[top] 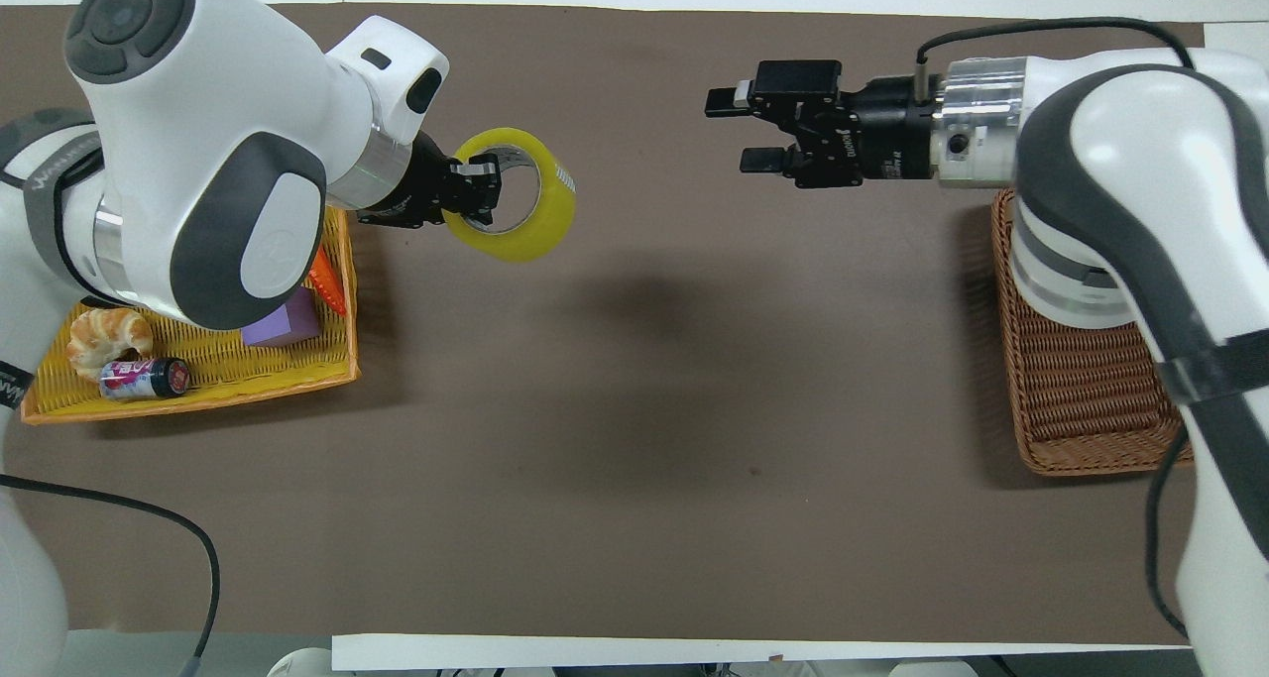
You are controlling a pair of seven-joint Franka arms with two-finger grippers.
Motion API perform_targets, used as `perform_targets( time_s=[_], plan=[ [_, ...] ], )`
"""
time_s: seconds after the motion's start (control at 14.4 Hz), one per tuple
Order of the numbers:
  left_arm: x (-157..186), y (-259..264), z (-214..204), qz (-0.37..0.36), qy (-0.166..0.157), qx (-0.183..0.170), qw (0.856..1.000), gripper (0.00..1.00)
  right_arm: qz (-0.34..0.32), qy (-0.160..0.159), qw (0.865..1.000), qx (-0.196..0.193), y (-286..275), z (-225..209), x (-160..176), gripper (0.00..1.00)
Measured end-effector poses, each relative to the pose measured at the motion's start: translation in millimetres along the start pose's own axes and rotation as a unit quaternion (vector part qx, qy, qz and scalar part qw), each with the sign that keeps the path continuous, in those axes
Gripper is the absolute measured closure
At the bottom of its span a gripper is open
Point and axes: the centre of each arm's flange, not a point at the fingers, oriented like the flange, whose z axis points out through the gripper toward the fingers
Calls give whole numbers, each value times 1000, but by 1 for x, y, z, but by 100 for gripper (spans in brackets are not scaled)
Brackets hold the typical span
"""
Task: Move tape to another basket
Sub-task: 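Carry the tape toward the center with the left gripper while the right gripper approaches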
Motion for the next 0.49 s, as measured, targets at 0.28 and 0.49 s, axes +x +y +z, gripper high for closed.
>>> perform_targets(
  time_s=[0.28, 0.49],
  plan=[
    [-14, 10, 8, 10, -15, 8, 1000, 78, 28, 13, 999, 29, 7, 42, -8, 0],
    [-20, 4, 15, 8, -23, 14, 1000, 78, 31, 14, 999, 30, 8, 74, -22, 0]
  ],
)
